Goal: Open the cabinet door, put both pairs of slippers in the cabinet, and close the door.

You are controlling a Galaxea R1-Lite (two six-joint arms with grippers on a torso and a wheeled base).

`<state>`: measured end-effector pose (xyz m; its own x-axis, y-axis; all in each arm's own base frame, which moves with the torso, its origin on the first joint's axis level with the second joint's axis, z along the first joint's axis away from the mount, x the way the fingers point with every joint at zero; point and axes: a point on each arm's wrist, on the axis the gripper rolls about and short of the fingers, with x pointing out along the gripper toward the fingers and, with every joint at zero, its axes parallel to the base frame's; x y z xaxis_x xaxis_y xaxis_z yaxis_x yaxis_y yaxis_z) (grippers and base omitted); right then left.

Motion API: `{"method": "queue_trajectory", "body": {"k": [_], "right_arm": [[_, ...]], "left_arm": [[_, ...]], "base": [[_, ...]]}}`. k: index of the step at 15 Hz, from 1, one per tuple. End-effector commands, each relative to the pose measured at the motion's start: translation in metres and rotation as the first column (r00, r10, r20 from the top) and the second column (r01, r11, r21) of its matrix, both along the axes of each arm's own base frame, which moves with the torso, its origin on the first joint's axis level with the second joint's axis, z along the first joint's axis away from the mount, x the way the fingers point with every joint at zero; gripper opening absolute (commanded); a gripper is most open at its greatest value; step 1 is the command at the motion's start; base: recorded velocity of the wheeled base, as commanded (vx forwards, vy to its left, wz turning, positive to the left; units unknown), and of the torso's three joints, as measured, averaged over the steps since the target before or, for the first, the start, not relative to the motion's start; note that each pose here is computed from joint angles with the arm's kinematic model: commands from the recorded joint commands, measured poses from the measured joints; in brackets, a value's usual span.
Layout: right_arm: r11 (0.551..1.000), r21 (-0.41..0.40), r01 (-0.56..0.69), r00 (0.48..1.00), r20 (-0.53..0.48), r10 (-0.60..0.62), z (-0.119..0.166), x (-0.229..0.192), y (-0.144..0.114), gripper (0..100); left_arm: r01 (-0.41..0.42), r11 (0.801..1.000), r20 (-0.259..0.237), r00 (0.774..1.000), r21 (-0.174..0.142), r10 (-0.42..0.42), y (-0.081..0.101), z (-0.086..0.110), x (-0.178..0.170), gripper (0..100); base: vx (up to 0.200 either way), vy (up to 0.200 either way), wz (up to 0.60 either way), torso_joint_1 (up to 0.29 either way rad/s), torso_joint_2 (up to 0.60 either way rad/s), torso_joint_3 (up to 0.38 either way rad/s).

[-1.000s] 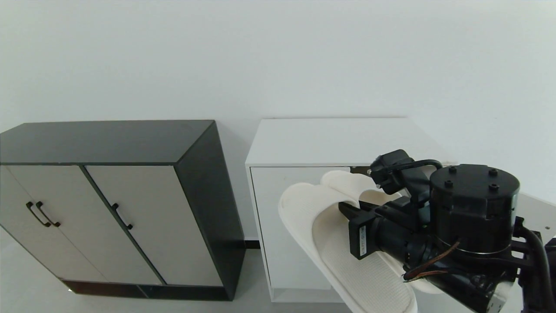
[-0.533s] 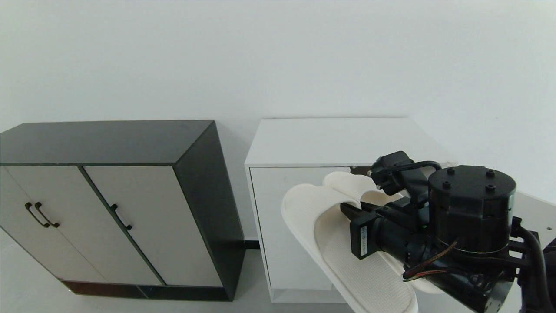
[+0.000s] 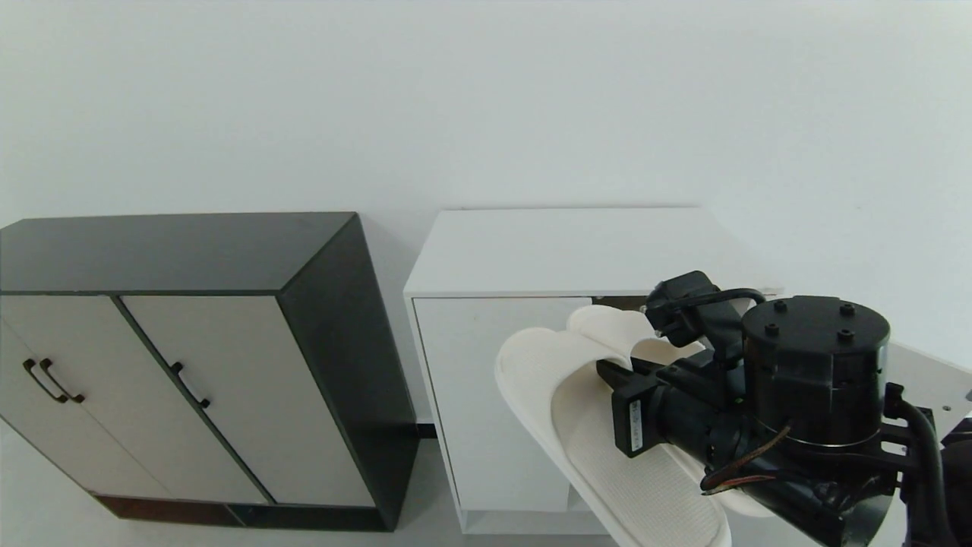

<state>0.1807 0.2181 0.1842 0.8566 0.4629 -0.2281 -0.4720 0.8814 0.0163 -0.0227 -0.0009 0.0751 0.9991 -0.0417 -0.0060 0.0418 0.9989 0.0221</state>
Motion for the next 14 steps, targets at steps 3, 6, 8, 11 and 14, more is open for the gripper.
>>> {"method": "queue_trajectory", "body": {"k": [3, 6, 8, 11, 14], "right_arm": [[1.000, -0.003, -0.001, 1.000, -0.002, 0.001, -0.0012, 0.0000, 0.0004, 0], [1.000, -0.007, -0.001, 1.000, -0.005, 0.001, -0.0024, -0.0003, 0.0000, 0], [1.000, -0.008, -0.001, 1.000, -0.006, 0.001, -0.0031, -0.0002, 0.0001, 0], [1.000, -0.008, 0.001, 1.000, -0.008, -0.001, -0.0035, 0.0009, -0.0004, 0], [1.000, 0.009, 0.001, 1.000, 0.007, -0.001, -0.0045, 0.0019, 0.0008, 0]], "left_arm": [[0.001, 1.000, 0.000, 1.000, -0.001, -0.001, 0.0000, 0.0000, 0.0000, 0], [0.001, 1.000, 0.000, 1.000, -0.001, -0.001, 0.0000, 0.0000, 0.0000, 0], [0.001, 1.000, 0.000, 1.000, -0.001, -0.001, 0.0000, 0.0000, 0.0000, 0], [0.001, 1.000, 0.000, 1.000, -0.001, -0.001, 0.0000, 0.0000, 0.0000, 0], [0.001, 1.000, 0.000, 1.000, -0.001, -0.001, 0.0000, 0.0000, 0.0000, 0]], "base": [[0.000, -0.200, 0.00, 0.001, 0.00, 0.005], [0.000, -0.200, 0.00, 0.004, 0.00, 0.004], [0.000, -0.200, 0.00, 0.007, 0.00, 0.007], [0.000, -0.133, 0.00, 0.000, 0.00, 0.000], [0.000, 0.000, 0.00, 0.000, 0.00, 0.000]]}}
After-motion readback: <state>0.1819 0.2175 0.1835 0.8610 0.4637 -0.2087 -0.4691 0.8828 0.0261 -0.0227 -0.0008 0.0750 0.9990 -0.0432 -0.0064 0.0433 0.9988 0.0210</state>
